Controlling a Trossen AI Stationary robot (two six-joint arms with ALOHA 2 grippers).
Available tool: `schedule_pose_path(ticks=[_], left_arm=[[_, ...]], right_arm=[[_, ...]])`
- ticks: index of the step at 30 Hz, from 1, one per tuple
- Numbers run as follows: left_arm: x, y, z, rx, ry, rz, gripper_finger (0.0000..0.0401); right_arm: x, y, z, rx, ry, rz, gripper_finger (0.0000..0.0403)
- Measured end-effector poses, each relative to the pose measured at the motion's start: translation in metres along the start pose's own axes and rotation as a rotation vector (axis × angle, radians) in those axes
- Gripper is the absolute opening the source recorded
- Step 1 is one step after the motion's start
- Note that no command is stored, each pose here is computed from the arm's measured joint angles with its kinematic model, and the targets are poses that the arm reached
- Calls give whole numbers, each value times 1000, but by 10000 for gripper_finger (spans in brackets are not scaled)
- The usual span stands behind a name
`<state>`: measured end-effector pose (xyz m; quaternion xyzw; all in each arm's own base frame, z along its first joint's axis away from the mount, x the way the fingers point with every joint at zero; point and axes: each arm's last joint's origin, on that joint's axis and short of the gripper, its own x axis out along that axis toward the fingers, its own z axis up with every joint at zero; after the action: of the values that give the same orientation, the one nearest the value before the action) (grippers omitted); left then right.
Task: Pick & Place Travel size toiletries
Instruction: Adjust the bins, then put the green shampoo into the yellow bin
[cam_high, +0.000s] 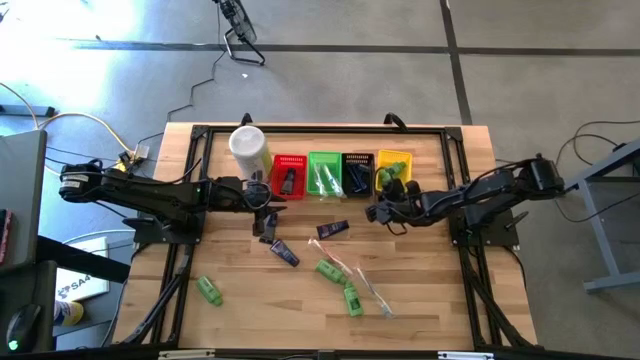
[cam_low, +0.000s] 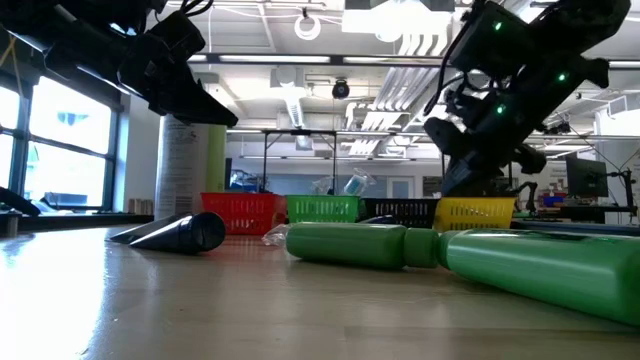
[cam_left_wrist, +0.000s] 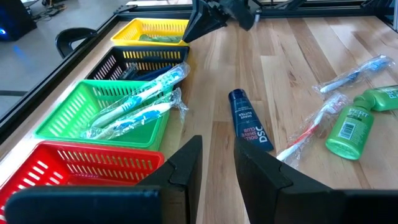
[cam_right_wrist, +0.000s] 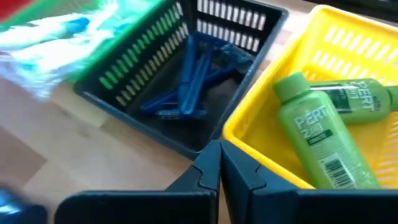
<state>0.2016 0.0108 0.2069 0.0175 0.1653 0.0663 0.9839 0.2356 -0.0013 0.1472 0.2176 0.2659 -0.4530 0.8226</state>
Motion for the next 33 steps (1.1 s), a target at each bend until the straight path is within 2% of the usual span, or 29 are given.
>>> schedule_pose_path(ticks=[3,12,18,24,33], left_arm=[[0,0,0,0,0,0,88],[0,0,0,0,0,-4,88],[0,0,0,0,0,-4,88],[0,0,0,0,0,-3,88],[0,0,0,0,0,-3,88]], right_arm=[[-11,4,0,-9,9,68,2],[-38,17,-4,-146,135,351,2],[-45,21,-9,-215,143,409,2],[-47,26,-9,-209,203,505,2],[-47,26,-9,-205,199,510,2]])
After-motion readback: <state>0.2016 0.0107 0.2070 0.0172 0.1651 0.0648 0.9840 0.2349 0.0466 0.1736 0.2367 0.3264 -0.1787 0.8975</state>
